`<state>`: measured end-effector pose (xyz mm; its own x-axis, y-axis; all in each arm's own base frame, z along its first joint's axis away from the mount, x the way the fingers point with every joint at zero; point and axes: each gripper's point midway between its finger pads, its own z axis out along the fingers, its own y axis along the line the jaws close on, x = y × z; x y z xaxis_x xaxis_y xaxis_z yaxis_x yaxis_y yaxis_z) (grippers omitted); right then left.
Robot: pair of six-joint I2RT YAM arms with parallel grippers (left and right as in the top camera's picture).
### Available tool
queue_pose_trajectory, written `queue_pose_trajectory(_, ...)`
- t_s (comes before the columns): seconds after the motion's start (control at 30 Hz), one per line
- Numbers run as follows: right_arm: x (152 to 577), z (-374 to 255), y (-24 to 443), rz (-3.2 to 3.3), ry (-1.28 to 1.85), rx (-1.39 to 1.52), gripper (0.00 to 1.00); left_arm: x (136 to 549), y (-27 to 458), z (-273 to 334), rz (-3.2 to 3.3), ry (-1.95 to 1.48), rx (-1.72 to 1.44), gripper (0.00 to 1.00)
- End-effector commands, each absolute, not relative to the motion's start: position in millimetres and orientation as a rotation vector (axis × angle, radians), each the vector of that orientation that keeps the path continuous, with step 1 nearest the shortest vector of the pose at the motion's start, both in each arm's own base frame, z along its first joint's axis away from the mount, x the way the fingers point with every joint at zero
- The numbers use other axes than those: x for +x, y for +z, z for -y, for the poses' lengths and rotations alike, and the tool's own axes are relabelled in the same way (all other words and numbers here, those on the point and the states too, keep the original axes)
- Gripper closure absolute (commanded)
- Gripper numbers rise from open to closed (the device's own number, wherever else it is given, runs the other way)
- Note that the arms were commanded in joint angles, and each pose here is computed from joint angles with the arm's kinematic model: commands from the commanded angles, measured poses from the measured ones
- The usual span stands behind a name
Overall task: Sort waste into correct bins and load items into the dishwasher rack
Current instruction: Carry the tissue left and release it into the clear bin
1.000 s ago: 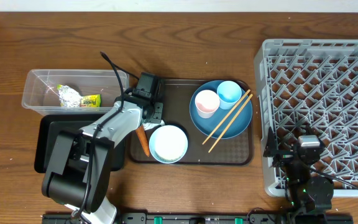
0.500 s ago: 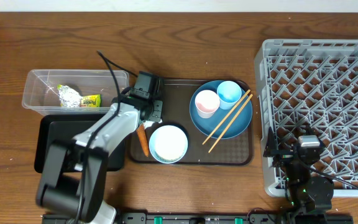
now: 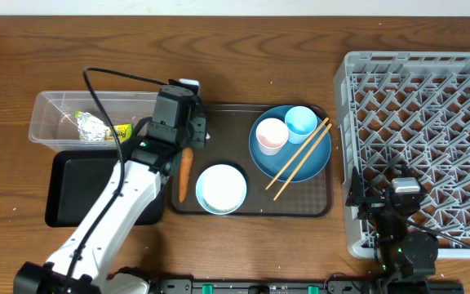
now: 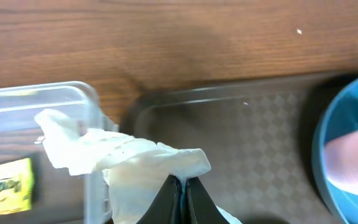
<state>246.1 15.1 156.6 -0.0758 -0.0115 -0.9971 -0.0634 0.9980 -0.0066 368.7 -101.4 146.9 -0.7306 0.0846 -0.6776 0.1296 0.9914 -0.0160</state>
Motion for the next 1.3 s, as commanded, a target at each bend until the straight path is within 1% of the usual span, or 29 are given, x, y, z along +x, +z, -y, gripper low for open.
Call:
queue_pose_trajectory(0.0, 246.2, -12.8, 155.1, -1.652, 0.047, -0.039, 0.01, 374.8, 152.6, 70.8, -2.356, 0.098, 0.04, 0.94)
queue_pose_trajectory(0.17, 246.2, -12.8, 154.9, -1.653, 0.047, -0.039, 0.01, 377.9, 161.4, 28.0, -2.292, 0.28, -0.198, 0.94)
queue_pose_trajectory(0.37, 246.4, -12.8, 153.7, -1.658, 0.046, -0.039, 0.01, 377.8, 160.4, -10.3, -2.252, 0.297, -0.446, 0.93)
queue_pose_trajectory(0.63, 246.4, -12.9, 153.8, -1.658, 0.047, -0.039, 0.01, 377.5, 131.7, -56.5, -2.214, 0.29, -0.808, 0.93)
queue_pose_trajectory(0.87, 246.4, -12.9, 153.8, -1.658, 0.047, -0.039, 0.01, 388.5, 102.1, -57.4, -2.249, 0.305, -0.826, 0.91)
queue_pose_trajectory(1.2, 246.4, -13.0, 153.8, -1.658, 0.047, -0.04, 0.01, 392.2, 95.7, -49.1, -2.277, 0.246, -0.813, 0.88)
queue_pose_trajectory(1.27, 246.4, -12.9, 153.8, -1.658, 0.047, -0.039, 0.01, 392.1, 95.6, -49.1, -2.277, 0.246, -0.813, 0.83)
